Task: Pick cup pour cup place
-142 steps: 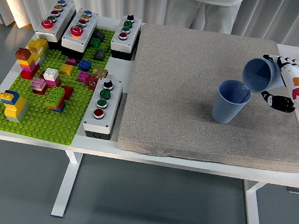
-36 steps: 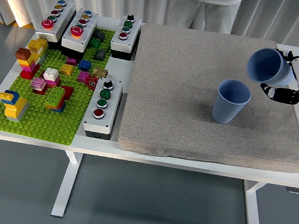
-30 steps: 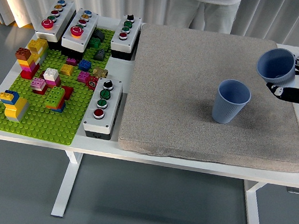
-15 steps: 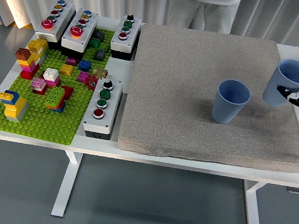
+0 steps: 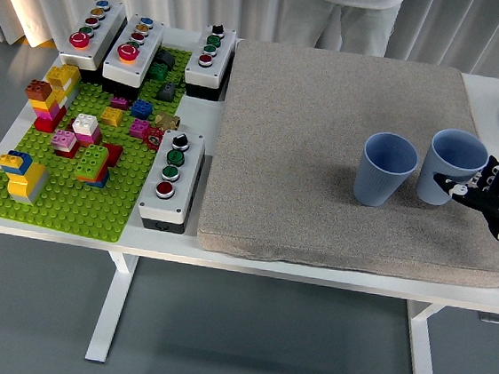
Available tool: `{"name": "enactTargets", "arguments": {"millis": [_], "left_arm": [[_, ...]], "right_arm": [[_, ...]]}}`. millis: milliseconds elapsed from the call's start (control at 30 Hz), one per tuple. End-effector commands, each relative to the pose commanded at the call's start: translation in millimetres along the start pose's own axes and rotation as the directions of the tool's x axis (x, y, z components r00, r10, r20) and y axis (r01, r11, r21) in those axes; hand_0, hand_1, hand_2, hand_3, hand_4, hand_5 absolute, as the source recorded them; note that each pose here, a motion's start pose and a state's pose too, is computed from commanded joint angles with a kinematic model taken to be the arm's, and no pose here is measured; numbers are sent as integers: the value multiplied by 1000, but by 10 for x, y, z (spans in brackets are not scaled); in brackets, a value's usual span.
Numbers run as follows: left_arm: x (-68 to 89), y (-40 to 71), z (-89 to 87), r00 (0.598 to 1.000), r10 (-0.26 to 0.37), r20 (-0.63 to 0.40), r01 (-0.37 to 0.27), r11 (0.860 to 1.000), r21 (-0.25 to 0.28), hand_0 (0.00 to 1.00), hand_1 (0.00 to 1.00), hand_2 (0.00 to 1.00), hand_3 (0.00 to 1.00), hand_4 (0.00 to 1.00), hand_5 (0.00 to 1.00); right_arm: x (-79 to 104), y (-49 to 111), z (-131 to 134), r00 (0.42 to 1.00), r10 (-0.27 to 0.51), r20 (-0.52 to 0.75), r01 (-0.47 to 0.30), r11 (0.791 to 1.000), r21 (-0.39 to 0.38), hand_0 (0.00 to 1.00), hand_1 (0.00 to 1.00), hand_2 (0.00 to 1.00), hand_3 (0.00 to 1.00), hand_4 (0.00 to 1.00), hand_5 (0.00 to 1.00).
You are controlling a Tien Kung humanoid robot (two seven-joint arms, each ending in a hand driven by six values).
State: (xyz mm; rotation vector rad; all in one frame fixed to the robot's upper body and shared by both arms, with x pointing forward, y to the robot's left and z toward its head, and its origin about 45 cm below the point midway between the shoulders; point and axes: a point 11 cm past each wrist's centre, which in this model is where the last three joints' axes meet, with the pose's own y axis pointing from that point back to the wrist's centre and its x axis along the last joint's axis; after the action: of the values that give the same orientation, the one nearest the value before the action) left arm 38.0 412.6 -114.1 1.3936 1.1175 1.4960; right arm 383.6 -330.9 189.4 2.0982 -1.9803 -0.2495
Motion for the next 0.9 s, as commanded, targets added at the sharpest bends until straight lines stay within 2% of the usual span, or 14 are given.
{"name": "enactTargets", "arguments": {"millis": [333,900], "left_arm": [[-3,0,-2,1000,-1,2,1,1000,0,723,770,823,663,506,943],[-6,-2,-17,1000,-2,9,1,1000,2,723,769,823,662,506,943]], "right_arm": [[78,9,19,1000,19,1,-19,1000,-4,792,654,527,545,583,2],[48,3,178,998,29,-56,-29,1000,1,791,657,526,543,580,2]]}}
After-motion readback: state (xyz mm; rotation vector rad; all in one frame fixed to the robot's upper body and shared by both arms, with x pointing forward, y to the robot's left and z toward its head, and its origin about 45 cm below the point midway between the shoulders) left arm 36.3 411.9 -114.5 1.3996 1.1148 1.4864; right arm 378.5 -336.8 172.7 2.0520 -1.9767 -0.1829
